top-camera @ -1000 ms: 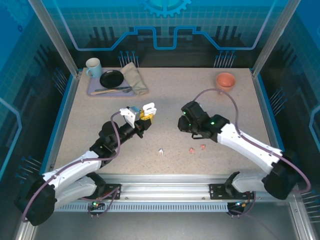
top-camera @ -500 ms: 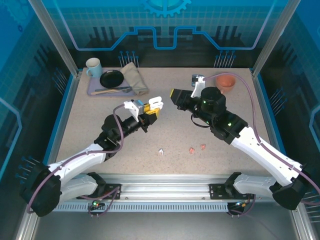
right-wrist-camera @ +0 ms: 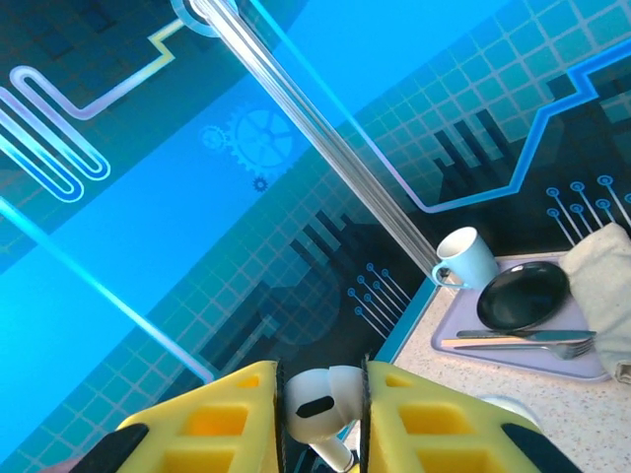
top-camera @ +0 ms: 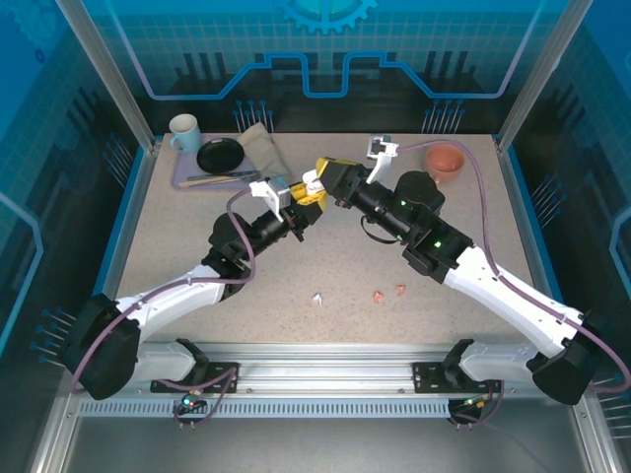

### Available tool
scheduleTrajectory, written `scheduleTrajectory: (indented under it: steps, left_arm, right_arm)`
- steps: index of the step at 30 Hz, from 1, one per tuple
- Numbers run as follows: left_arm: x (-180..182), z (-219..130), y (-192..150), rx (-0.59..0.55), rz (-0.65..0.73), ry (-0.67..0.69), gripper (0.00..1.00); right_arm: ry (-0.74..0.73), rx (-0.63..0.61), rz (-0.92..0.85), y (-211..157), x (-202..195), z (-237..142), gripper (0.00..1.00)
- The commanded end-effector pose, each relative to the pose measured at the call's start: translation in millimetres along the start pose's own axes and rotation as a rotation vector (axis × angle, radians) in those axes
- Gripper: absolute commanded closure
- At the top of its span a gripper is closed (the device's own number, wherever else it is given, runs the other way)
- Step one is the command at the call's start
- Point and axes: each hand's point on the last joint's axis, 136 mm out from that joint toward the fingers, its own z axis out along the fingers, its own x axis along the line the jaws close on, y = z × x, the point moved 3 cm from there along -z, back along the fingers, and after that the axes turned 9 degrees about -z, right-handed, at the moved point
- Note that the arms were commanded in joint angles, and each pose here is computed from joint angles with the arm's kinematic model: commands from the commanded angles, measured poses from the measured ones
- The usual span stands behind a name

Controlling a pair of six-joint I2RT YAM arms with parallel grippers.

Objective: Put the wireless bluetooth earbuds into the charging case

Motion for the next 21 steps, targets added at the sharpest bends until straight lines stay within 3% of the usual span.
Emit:
scheduleTrajectory:
  steps: [1, 21]
  left_arm:
    - [-16.6, 8.6, 30.1, -0.100, 0.033, -0.074, 1.00]
    - [-18.2, 15.6, 36.9, -0.112, 0.048, -0.080, 1.00]
  right_arm:
    - [0.052, -0.034, 0.014, 1.8, 11.5, 2.3, 0.77]
    - [0.016, -0.007, 0.025, -15.0, 0.9, 2.0, 0.79]
